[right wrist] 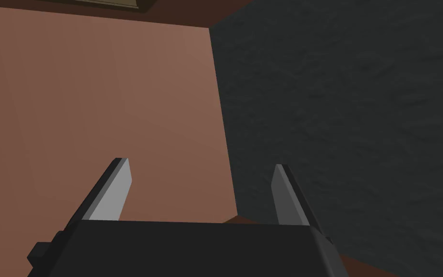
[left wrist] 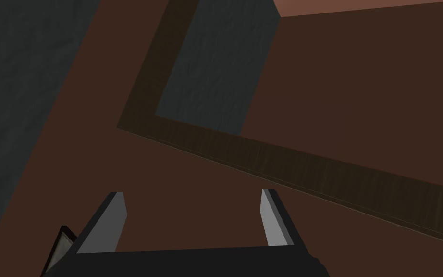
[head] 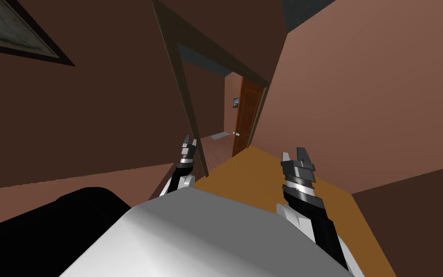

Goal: Push the door open

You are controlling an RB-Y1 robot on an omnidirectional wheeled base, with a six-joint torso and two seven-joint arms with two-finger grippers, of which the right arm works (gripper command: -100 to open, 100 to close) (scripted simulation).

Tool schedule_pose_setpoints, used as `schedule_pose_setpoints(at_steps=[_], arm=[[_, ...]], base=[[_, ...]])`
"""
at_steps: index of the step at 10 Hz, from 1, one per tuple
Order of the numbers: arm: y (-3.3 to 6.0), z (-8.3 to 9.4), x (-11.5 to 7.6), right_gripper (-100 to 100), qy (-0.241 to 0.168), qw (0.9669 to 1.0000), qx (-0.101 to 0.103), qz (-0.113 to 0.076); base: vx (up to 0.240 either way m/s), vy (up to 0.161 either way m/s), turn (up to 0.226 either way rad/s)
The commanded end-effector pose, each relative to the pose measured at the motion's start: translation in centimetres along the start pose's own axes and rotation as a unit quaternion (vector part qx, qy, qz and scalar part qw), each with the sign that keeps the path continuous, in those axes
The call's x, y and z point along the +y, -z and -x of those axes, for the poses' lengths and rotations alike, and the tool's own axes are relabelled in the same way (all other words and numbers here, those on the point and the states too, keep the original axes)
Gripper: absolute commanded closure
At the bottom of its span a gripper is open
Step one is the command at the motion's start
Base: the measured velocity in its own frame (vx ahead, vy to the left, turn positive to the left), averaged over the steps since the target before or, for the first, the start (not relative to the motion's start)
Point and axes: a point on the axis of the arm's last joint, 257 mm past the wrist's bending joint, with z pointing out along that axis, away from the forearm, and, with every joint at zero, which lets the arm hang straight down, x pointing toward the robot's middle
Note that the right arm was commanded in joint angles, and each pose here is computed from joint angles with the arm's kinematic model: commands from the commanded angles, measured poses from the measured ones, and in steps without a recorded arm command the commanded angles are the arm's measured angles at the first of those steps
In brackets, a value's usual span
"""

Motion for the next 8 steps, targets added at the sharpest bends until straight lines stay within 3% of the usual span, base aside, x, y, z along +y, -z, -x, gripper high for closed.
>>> schedule_pose_setpoints(at_steps=[1, 5, 8], arm=[[0.22, -0.2, -1.0, -100, 0.022, 0.9997, 0.008, -0.006], [0.78, -0.7, -3.1, -100, 0.072, 0.997, 0.023, -0.018], [1.38, -1.0, -5.1, -100, 0.115, 0.9923, 0.037, -0.028]], base=[[0.014, -0.007, 0.11], [0.177, -0.076, 0.106], [0.154, -0.053, 0.103]])
